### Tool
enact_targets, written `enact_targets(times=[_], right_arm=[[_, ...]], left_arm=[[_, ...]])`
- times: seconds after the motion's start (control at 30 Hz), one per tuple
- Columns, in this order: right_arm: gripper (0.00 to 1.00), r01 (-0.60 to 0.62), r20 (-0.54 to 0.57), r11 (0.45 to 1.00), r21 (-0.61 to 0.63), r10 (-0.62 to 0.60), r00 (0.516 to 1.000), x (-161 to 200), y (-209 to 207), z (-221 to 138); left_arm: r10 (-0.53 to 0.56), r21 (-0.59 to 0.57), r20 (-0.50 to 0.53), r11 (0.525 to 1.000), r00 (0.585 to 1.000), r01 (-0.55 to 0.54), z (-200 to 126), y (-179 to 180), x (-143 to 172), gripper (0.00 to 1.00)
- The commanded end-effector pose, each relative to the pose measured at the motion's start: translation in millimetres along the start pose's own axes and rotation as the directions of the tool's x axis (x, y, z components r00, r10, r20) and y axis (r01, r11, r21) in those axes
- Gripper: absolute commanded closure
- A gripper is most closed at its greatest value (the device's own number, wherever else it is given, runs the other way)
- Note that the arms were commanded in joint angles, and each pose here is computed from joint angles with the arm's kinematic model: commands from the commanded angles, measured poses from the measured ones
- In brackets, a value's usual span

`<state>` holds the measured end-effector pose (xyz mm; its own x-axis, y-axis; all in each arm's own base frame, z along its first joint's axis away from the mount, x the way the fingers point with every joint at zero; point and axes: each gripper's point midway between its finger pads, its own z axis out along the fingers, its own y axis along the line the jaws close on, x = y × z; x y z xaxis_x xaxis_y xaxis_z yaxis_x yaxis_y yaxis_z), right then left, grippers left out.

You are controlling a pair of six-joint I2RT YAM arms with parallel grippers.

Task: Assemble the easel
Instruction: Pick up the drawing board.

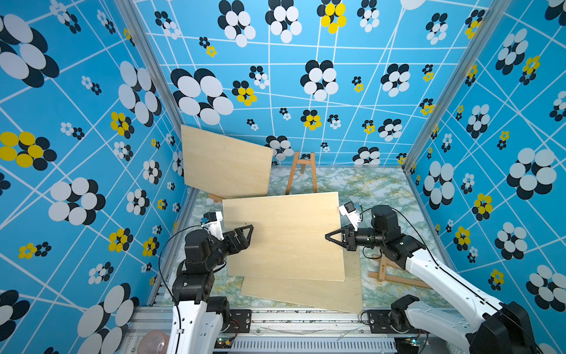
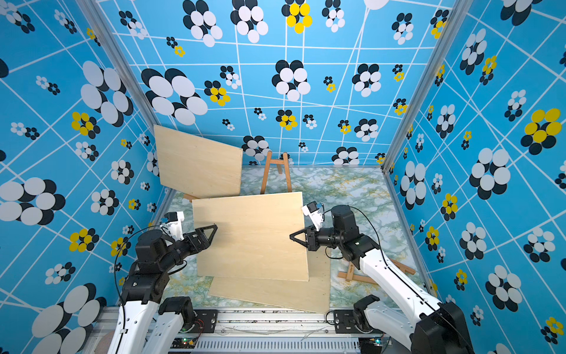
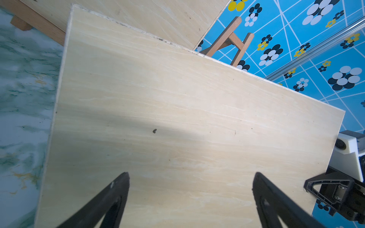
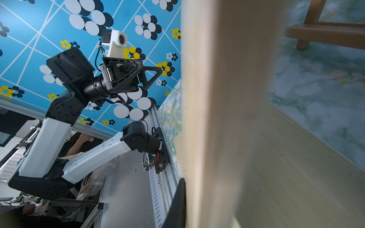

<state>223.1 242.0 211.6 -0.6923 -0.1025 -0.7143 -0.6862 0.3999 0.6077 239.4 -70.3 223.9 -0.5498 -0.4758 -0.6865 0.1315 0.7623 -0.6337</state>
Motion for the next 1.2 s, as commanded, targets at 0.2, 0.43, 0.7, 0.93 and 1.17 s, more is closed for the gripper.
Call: enact_targets(times=[0.2, 0.43, 0.7, 0.93, 1.17], right_arm=[[1.00, 0.361, -0.009, 0.903, 0.235, -0.369, 0.929, -0.6, -42.4, -6.4], [1.00, 0.504, -0.060, 0.838, 0.211, -0.503, 0.862, 3.8, -40.7, -5.4], [1.00, 0.564, -0.143, 0.811, 0.156, -0.547, 0.825, 19.0, -46.0, 0.0], [1.00, 0.571, -0.162, 0.812, 0.120, -0.551, 0.819, 28.5, -46.7, 2.9], [1.00, 0.609, -0.178, 0.788, 0.096, -0.588, 0.789, 39.3, -46.0, 6.6]], left_arm=[[0.160, 0.081, 0.029, 0.983, 0.987, -0.162, -28.2, -50.0, -31.2, 0.01], [0.422, 0.118, -0.035, 0.902, 0.906, -0.415, -52.2, -91.9, -47.9, 0.00], [0.770, 0.217, -0.091, 0.634, 0.631, -0.742, -71.5, -128.1, -51.4, 0.02], [0.962, 0.349, -0.139, 0.270, 0.235, -0.897, -77.0, -140.7, -46.1, 0.04], [0.955, 0.395, -0.295, 0.142, 0.021, -0.908, -57.1, -117.7, -39.6, 0.01]])
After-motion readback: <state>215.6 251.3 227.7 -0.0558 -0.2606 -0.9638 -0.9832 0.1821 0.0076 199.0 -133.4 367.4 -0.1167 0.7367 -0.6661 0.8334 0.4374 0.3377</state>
